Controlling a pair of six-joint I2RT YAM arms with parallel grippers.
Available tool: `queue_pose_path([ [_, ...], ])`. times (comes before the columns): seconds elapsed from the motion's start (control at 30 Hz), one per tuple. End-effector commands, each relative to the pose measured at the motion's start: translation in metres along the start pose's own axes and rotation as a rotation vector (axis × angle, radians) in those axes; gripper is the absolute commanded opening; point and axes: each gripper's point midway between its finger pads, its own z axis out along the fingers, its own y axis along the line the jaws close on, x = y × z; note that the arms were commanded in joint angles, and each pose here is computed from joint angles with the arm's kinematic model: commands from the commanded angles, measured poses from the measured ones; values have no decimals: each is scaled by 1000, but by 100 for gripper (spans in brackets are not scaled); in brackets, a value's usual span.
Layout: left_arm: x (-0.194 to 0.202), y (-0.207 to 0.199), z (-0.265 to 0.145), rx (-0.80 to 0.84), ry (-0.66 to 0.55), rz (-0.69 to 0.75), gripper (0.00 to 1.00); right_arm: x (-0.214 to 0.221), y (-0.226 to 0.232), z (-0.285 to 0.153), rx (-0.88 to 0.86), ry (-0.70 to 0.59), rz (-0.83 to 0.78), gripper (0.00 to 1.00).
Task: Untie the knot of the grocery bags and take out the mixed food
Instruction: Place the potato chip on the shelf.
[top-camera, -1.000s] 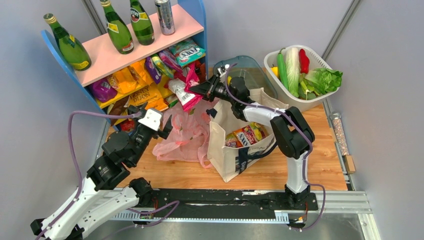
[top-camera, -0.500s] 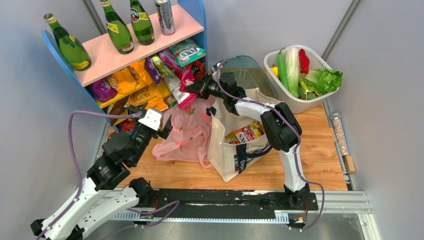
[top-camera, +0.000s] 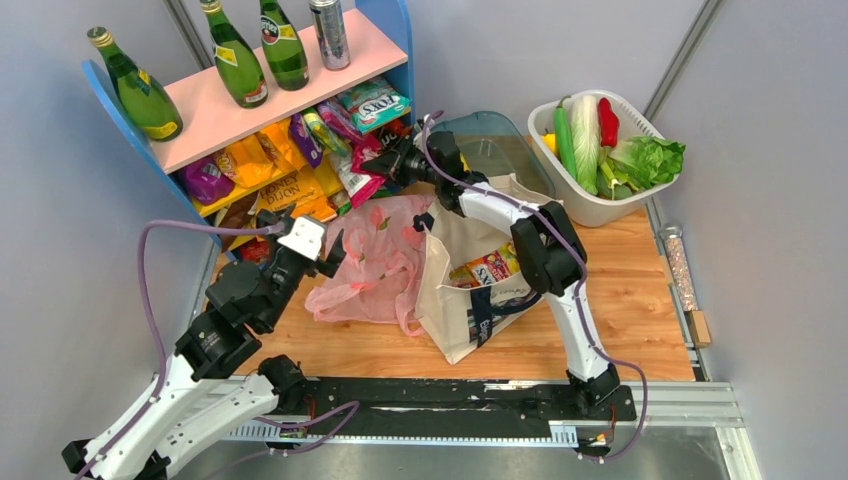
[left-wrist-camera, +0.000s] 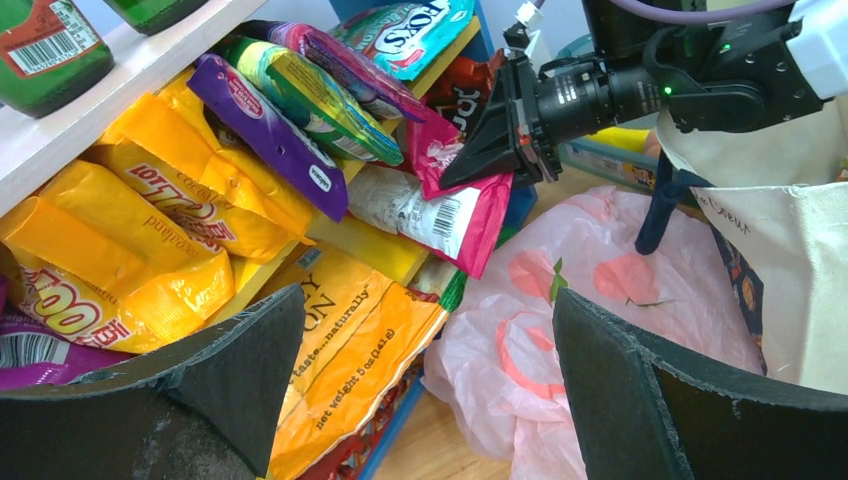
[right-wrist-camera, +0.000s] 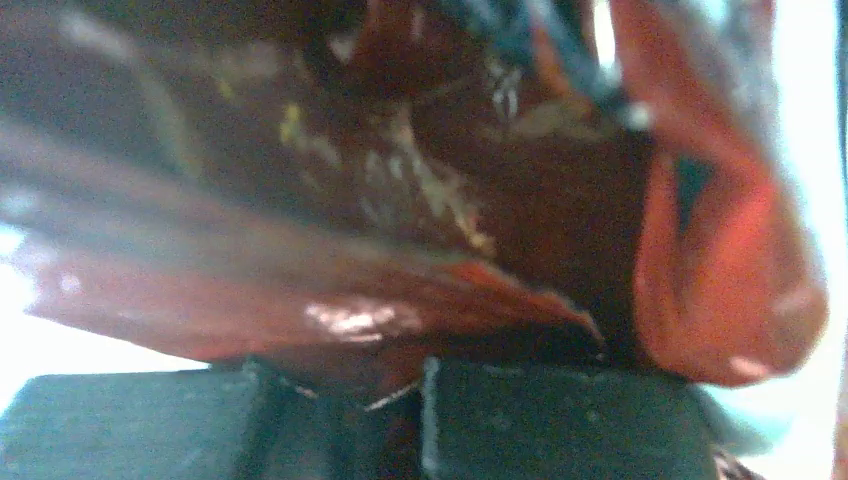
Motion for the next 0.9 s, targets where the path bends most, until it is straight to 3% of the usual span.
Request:
queue_pose_path([
  [0.0,-1,-2,4,6,-5,-1,100,-10,18,17,-30,-42,-58,0],
  [0.47,0,-2,5,9,-3,-3,100,0,7,39,-14,-19,-54,1],
  [0.87,1,-3,6,13,0,-5,100,-3,14,24,-11,-62,-82,47],
])
